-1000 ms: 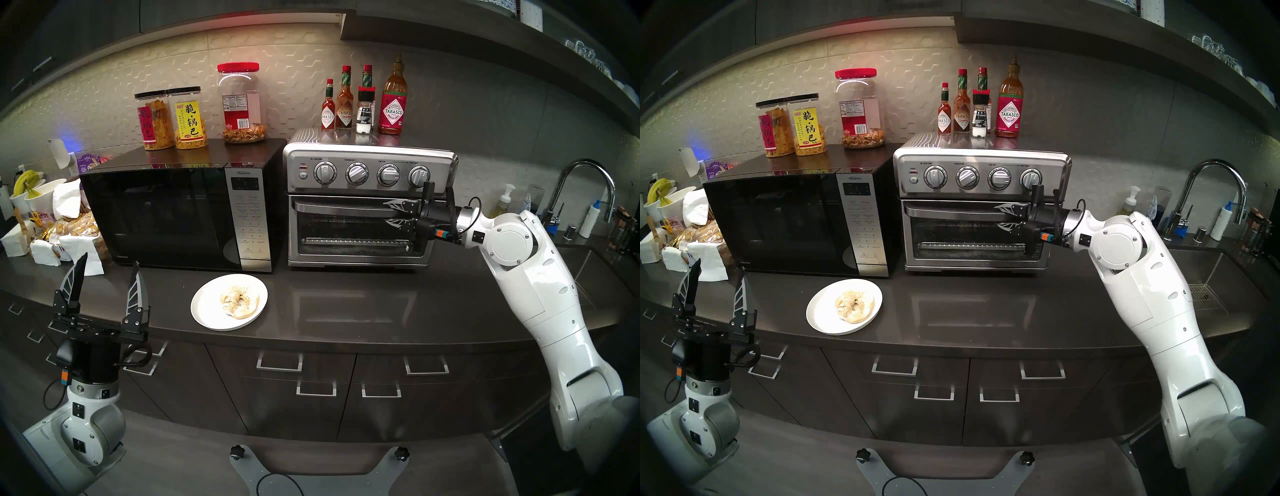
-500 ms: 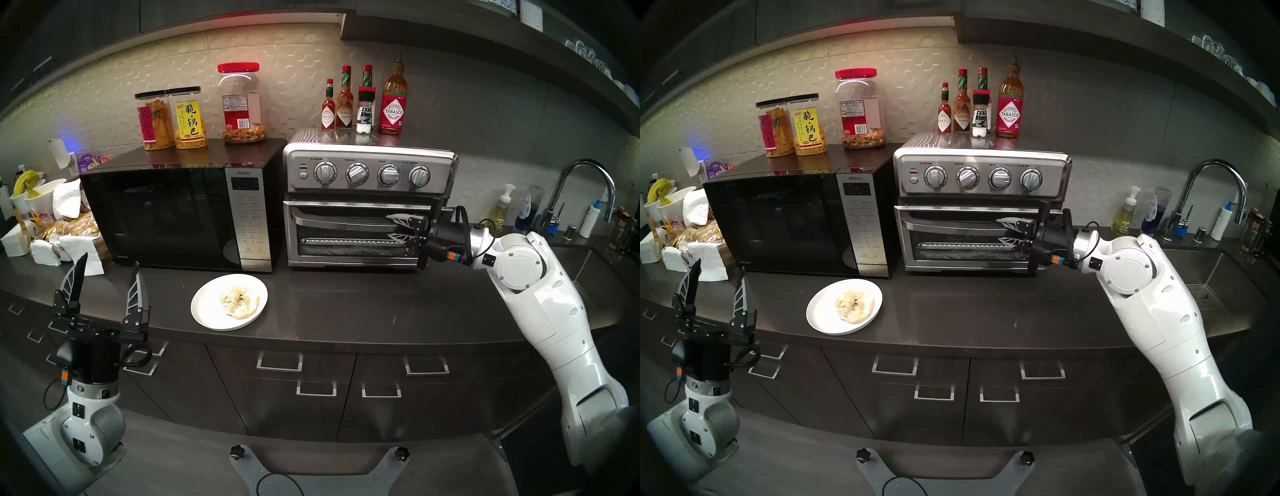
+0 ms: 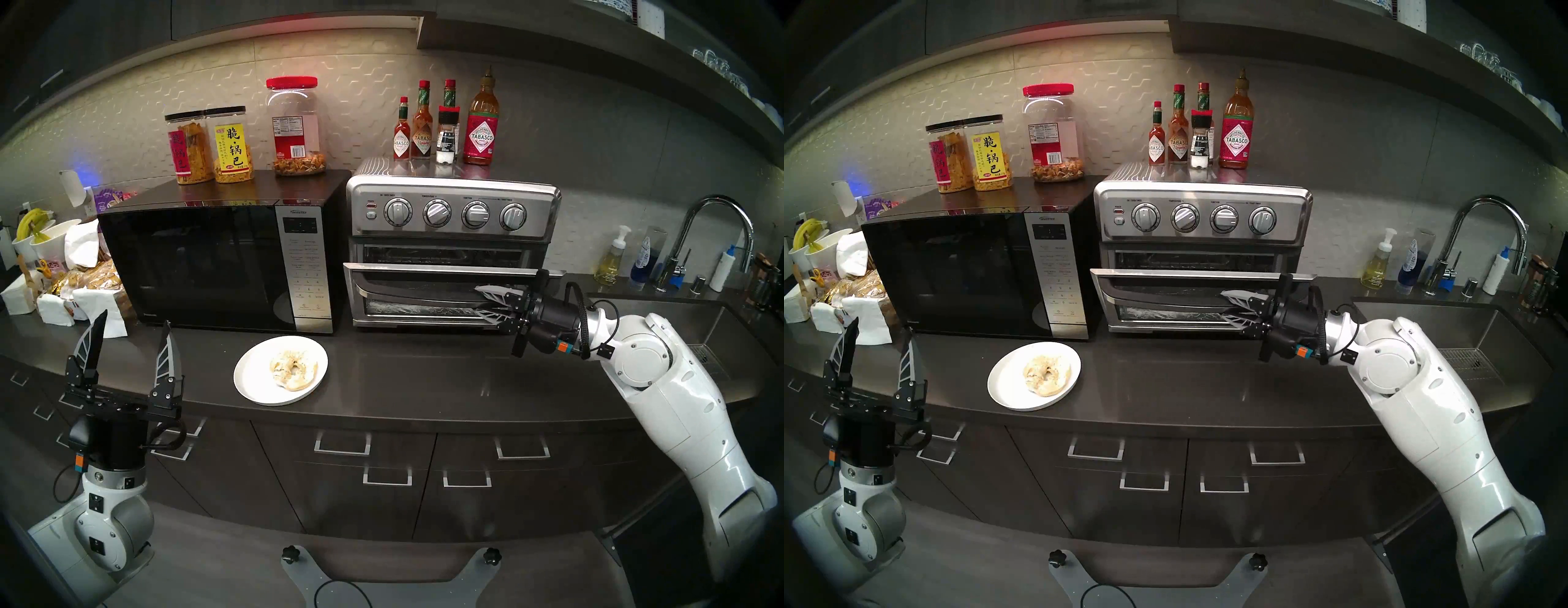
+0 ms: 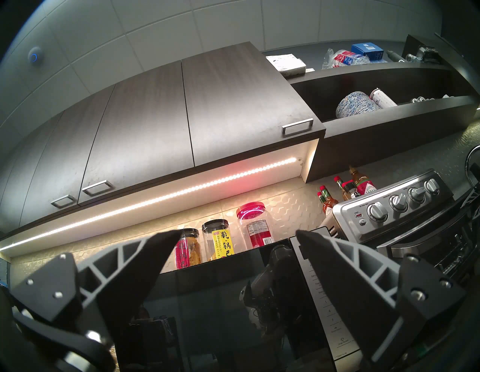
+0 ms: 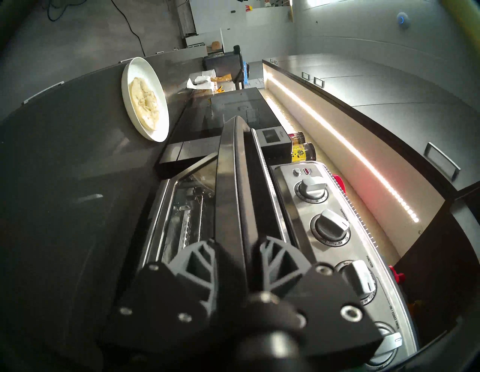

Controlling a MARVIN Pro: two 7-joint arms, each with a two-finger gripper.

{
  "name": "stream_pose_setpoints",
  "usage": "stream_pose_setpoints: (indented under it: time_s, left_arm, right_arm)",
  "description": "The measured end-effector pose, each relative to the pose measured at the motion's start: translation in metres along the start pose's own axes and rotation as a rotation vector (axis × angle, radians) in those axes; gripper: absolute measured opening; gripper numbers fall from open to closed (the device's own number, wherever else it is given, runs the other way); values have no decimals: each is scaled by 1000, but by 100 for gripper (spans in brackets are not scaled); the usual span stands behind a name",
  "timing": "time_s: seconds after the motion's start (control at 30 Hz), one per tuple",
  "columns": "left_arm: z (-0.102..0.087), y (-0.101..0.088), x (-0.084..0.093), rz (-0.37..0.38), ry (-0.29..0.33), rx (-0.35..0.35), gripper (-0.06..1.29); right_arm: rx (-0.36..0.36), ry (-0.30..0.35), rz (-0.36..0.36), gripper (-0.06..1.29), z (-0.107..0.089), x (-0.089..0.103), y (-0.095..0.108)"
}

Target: Open the oven and place the bagel inside on the rack

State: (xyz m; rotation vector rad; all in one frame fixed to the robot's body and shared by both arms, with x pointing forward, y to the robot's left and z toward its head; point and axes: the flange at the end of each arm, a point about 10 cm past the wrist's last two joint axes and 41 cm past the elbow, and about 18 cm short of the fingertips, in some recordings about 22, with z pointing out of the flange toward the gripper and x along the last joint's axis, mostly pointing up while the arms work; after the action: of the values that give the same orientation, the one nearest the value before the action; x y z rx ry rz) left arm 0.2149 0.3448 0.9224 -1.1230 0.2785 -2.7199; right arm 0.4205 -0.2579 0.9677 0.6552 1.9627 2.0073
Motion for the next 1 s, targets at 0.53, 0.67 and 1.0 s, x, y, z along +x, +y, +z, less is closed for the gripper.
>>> stream_pose_setpoints:
  time_s: [0.53,0.67,1.0]
  left_arm:
    - [0,0,0,0,0,0,125]
    - [0,0,0,0,0,0,125]
    - [0,0,0,0,0,0,125]
  right_arm:
    - [7,38,45,23,-15,24,-63]
    - [51,30,54,23,-19,32,-89]
    - [124,-69,27,13,-19,46,-137]
